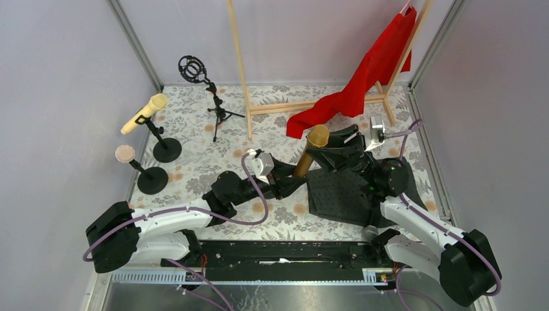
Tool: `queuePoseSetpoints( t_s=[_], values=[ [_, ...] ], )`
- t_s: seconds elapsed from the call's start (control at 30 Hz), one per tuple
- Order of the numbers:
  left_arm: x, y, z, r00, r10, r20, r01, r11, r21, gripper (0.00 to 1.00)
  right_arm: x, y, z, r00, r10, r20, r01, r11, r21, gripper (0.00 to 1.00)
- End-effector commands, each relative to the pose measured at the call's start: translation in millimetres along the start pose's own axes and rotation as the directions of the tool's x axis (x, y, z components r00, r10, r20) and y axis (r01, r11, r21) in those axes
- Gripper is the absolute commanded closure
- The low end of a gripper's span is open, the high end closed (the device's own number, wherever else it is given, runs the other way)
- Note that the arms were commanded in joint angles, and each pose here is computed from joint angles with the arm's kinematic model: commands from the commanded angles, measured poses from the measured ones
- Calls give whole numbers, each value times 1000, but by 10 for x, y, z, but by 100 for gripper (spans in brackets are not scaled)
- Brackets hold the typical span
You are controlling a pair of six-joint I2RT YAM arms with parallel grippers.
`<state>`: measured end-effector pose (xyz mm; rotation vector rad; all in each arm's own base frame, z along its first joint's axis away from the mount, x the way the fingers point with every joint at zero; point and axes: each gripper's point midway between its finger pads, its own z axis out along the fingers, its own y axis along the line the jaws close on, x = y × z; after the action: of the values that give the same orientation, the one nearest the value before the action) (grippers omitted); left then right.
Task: Attach the microphones to the stand
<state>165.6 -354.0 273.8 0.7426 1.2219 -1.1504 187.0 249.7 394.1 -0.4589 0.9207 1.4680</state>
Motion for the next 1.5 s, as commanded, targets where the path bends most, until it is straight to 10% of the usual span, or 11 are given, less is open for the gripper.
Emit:
queuePoseSetpoints(
  t_s=[0.0,0.13,0.37,0.57,1.47],
  values=[
    [-254,-88,123,998,4,58,-6,999,33,66,-256,196,57,995,-52,87,57,997,-58,96],
    [-168,-136,166,999,47,-10,-47,996,76,100,-188,169,21,996,-63,65,66,997,-47,87],
    [-122,-4,153,996,70,-54,-70,998,7,100,52,42,-79,987,-144,-68,144,990,3,45],
    [-132,-3,120,994,93,-60,-93,996,8,100,217,-45,-163,966,-192,-174,199,980,26,30],
    [-115,-9,28,995,87,-42,-87,996,2,100,241,-73,-158,987,-92,-130,99,994,46,35]
  ],
)
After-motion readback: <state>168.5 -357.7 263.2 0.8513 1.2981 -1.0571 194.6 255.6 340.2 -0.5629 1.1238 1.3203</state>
